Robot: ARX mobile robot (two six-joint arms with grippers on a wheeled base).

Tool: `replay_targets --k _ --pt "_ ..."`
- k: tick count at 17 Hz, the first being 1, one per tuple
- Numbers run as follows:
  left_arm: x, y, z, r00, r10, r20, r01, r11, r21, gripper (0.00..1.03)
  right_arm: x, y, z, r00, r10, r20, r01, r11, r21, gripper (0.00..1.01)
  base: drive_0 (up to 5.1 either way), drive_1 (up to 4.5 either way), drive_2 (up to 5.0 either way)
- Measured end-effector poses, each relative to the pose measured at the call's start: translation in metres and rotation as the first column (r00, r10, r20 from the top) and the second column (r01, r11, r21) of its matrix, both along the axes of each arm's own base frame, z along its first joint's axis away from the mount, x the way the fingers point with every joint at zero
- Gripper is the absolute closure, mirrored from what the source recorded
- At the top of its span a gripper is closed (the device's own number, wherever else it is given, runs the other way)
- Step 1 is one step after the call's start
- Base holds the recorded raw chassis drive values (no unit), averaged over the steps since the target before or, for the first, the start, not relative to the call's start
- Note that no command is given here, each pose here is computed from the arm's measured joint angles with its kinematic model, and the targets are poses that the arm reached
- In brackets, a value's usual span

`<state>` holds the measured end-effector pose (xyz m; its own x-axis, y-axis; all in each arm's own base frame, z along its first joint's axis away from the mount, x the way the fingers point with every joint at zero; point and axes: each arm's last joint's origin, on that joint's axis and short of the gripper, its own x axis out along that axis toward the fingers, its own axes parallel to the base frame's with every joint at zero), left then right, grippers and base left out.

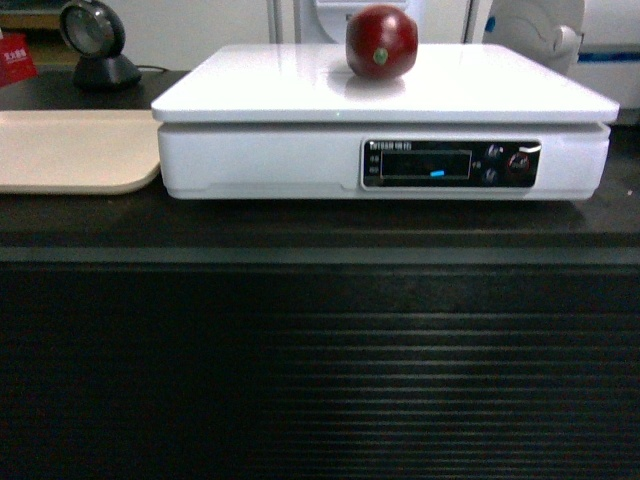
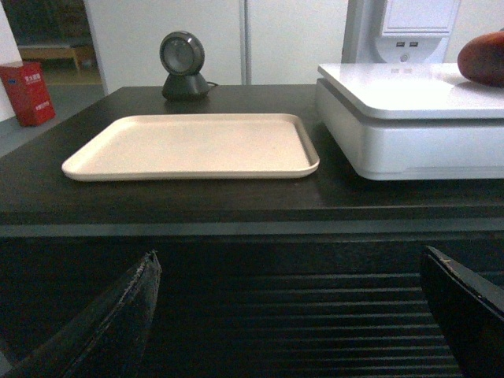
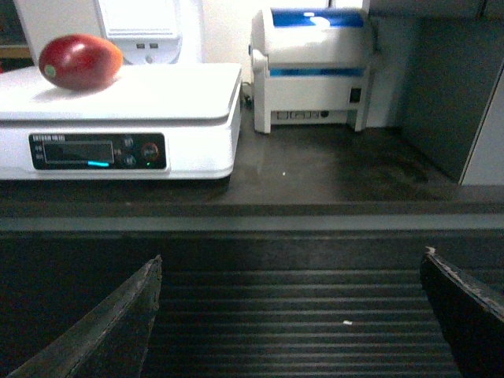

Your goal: Place dark red mango on scale at checkout

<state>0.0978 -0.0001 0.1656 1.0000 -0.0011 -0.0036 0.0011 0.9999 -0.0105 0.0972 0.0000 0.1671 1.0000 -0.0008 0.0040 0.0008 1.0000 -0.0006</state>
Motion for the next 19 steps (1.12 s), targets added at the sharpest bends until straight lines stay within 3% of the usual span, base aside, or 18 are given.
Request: replay_targets --k 19 --pt "0.0000 0.0000 -0.0004 1.000 0.001 -0.004 -0.001 1.0000 0.000 0.05 0.0000 0.0000 -0.0003 1.000 0.001 -0.003 -0.001 1.0000 -0.001 0.03 0.0 0.00 0.0"
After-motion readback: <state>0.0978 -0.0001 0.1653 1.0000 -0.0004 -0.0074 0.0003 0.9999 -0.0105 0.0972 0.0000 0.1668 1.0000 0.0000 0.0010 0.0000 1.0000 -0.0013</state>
